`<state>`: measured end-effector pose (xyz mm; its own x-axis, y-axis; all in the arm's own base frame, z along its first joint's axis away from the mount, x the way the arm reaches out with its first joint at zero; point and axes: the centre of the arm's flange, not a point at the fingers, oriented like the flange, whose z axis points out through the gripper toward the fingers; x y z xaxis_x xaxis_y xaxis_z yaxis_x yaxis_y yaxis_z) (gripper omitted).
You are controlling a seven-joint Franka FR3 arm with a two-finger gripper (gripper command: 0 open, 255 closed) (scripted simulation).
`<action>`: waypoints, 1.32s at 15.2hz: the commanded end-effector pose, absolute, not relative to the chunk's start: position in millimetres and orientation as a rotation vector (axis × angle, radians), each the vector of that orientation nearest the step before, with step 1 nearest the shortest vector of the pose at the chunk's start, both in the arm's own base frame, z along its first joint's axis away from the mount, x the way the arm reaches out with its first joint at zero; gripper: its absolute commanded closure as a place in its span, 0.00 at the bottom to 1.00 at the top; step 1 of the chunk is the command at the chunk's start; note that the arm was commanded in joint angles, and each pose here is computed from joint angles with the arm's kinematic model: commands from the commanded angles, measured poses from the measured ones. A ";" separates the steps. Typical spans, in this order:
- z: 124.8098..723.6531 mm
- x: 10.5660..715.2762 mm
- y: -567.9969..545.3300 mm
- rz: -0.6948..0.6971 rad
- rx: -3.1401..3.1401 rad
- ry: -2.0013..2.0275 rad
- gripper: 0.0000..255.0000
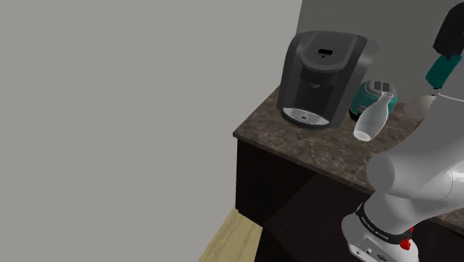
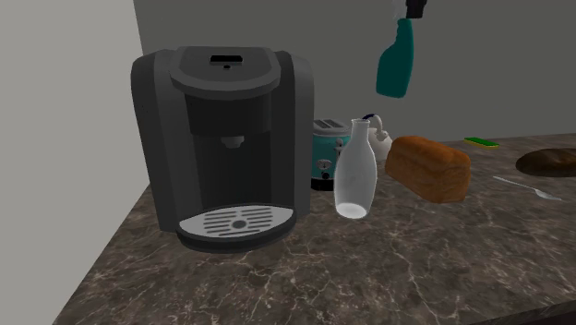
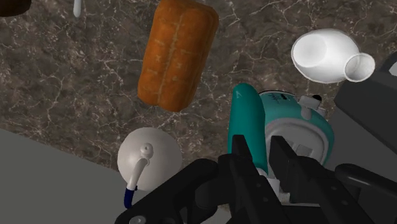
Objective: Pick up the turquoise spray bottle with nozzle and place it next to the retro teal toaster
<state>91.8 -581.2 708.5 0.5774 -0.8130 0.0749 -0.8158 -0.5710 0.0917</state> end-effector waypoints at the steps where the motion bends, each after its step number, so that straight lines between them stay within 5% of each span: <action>1: 698.0 91.5 -582.1 0.037 2.685 -1.392 1.00; 20: 597.7 91.5 -582.1 0.037 2.685 -1.392 1.00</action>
